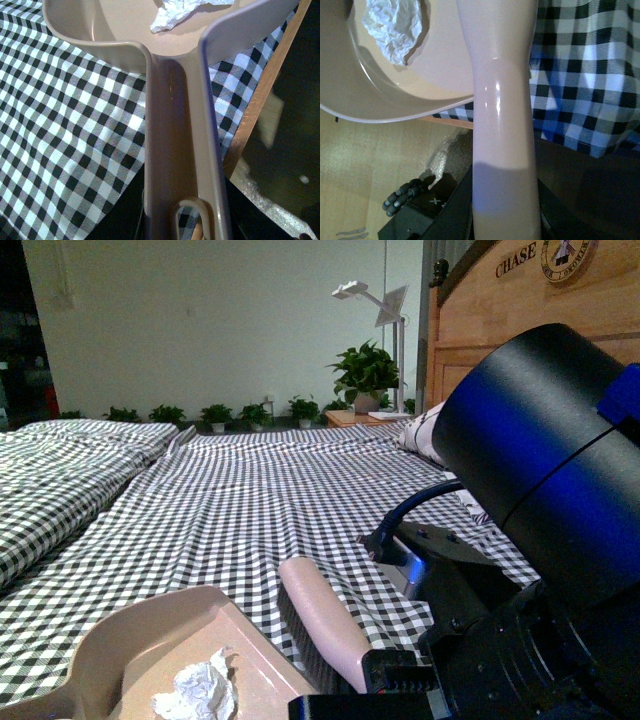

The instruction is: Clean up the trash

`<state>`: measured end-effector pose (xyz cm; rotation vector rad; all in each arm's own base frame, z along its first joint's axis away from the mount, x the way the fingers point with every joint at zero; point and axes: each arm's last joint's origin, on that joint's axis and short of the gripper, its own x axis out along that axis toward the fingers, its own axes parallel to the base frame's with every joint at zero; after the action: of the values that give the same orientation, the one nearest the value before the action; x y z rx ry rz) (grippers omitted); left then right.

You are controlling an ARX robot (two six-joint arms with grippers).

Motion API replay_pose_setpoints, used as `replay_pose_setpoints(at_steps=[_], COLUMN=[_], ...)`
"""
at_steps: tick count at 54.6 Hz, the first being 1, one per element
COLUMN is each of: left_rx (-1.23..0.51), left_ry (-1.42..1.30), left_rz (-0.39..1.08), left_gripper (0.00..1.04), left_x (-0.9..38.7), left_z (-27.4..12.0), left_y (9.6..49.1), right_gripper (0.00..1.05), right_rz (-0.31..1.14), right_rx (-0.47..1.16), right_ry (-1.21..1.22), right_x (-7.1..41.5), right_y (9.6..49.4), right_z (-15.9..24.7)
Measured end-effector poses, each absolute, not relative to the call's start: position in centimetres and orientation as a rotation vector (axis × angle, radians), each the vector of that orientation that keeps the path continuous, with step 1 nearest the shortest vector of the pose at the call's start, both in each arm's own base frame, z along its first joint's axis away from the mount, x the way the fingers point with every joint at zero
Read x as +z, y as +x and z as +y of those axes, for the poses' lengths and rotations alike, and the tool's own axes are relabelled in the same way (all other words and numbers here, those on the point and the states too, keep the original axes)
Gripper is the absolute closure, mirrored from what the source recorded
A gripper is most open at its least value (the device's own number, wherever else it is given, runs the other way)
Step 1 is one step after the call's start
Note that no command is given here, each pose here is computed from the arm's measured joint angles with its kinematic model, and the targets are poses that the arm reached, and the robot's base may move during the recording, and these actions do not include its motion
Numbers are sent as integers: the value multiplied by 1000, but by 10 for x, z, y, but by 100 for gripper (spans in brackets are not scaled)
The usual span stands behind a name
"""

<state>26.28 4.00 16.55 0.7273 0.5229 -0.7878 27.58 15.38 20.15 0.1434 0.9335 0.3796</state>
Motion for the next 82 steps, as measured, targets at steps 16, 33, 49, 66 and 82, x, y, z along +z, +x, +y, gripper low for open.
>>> replay_pose_setpoints(at_steps=[16, 33, 49, 66, 82], left_rx=[-788, -788, -788, -788, -788], left_ry=[727, 727, 728, 728, 728], left_rz=[523, 523, 523, 523, 523], left_gripper=[78, 78, 78, 78, 78], left_x=[165, 165, 165, 165, 165], left_z=[40, 40, 40, 40, 40], left_y=[263, 263, 263, 263, 263], right_gripper=[85, 85, 85, 85, 85], right_rz=[792, 647, 549, 371, 281], right_rx=[225, -29, -52, 31, 64], right_ry=[123, 71, 100, 124, 138], right_x=[212, 216, 250, 307, 321], right_y=[297, 326, 330, 293, 254], right_z=[117, 50, 16, 17, 22])
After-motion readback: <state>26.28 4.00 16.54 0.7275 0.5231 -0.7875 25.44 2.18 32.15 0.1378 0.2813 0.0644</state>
